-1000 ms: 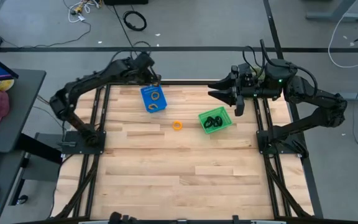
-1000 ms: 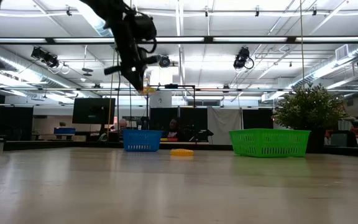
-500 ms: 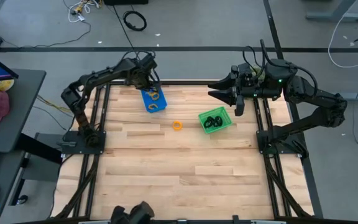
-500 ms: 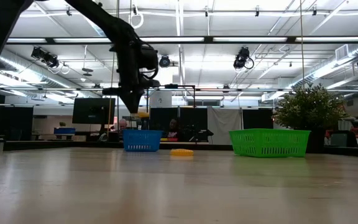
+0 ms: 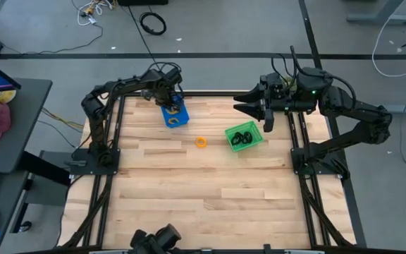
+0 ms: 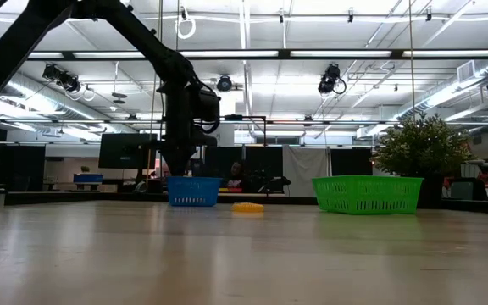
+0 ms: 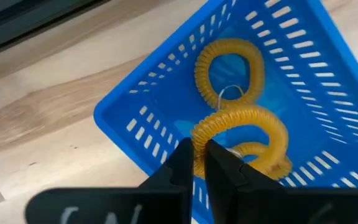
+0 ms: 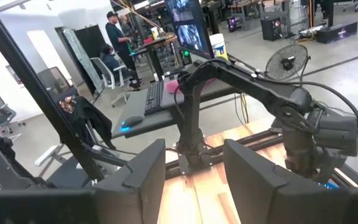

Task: Sort spring keychains
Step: Put the yellow spring keychain into the blue bin

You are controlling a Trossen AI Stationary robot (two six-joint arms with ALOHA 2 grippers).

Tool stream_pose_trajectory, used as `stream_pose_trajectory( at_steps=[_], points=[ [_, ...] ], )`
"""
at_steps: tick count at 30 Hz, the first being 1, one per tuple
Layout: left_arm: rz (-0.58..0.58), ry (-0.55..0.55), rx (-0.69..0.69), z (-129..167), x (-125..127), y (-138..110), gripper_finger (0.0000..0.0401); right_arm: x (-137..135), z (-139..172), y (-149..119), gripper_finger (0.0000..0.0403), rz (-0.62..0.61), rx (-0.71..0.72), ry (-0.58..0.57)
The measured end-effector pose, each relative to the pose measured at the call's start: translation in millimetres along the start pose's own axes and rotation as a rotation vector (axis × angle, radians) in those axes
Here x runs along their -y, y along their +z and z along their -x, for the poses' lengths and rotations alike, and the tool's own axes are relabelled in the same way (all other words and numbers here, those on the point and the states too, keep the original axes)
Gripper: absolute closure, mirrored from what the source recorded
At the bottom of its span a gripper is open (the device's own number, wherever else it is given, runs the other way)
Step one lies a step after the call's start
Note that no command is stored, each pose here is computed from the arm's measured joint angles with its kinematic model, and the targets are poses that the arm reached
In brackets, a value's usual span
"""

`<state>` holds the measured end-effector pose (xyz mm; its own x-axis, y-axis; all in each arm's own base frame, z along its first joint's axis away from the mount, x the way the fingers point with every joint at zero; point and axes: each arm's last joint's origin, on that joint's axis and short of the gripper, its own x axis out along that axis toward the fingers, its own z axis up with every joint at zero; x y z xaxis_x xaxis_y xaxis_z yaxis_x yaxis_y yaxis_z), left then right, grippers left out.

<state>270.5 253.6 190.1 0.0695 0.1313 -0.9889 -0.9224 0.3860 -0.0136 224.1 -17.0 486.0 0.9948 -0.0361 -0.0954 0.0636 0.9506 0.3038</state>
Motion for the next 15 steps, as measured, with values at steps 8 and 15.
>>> stream_pose_trajectory(
  at_steps=[8,15],
  points=[
    [-0.024,-0.001,0.017,-1.9,1.1,1.9,0.0373,-0.2,-0.1,0.7,0.0239,0.001,0.008,0.002],
    [-0.023,0.0,0.016,-1.9,0.9,2.0,0.0361,-0.2,-0.1,0.7,0.0239,0.001,0.007,0.002]
  ],
)
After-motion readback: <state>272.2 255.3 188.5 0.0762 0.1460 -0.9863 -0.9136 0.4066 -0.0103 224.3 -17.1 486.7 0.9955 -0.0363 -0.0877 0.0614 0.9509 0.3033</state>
